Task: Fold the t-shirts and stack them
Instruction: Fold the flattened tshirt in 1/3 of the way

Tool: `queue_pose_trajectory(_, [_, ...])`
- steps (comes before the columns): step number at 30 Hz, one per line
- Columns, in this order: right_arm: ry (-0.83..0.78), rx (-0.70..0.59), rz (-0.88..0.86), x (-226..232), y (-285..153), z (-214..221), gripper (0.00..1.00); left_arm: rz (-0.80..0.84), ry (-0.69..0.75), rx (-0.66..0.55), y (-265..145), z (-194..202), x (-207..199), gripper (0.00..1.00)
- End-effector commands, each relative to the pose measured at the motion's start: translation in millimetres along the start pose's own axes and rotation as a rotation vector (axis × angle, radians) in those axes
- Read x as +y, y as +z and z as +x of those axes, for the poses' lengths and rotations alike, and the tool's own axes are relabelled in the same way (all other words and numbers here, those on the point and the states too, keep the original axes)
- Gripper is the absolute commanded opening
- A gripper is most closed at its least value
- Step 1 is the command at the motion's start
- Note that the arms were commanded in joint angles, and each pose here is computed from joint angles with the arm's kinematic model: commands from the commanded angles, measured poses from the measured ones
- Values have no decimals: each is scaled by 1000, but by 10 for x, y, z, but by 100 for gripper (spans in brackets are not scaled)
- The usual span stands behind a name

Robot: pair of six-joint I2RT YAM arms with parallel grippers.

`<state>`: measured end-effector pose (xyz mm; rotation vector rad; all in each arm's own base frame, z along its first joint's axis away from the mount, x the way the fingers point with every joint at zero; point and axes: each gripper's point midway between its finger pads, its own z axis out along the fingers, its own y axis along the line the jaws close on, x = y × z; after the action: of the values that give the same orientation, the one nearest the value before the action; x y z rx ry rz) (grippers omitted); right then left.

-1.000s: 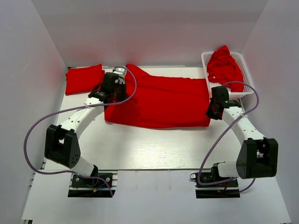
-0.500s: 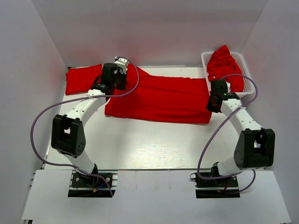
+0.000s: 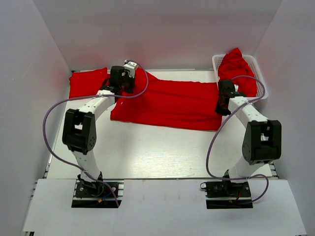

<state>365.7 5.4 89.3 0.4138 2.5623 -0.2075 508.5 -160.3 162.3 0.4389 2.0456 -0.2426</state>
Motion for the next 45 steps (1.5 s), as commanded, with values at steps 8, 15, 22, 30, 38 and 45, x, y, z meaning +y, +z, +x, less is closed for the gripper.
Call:
queue_pose_trajectory(8, [85, -51, 56, 39, 253, -362, 0, 38, 65, -95, 610, -167, 260, 0])
queue_pose_trajectory(15, [117, -37, 106, 3, 320, -378, 20, -82, -26, -1, 805, 69, 618, 36])
queue_pose_trajectory(22, [97, -62, 35, 112, 170, -482, 90, -113, -80, 1, 835, -132, 729, 100])
queue_pose_trajectory(30, [30, -90, -185, 399, -115, -422, 90, -63, -154, 35, 558, -155, 606, 100])
queue_pose_trajectory(38, [-76, -90, -342, 570, -299, -105, 90, 58, -293, 143, 154, 502, 171, 100])
queue_pose_trajectory(45, [-82, 13, -413, 720, -40, 244, 90, 39, -365, 248, 2, 1151, 54, 100])
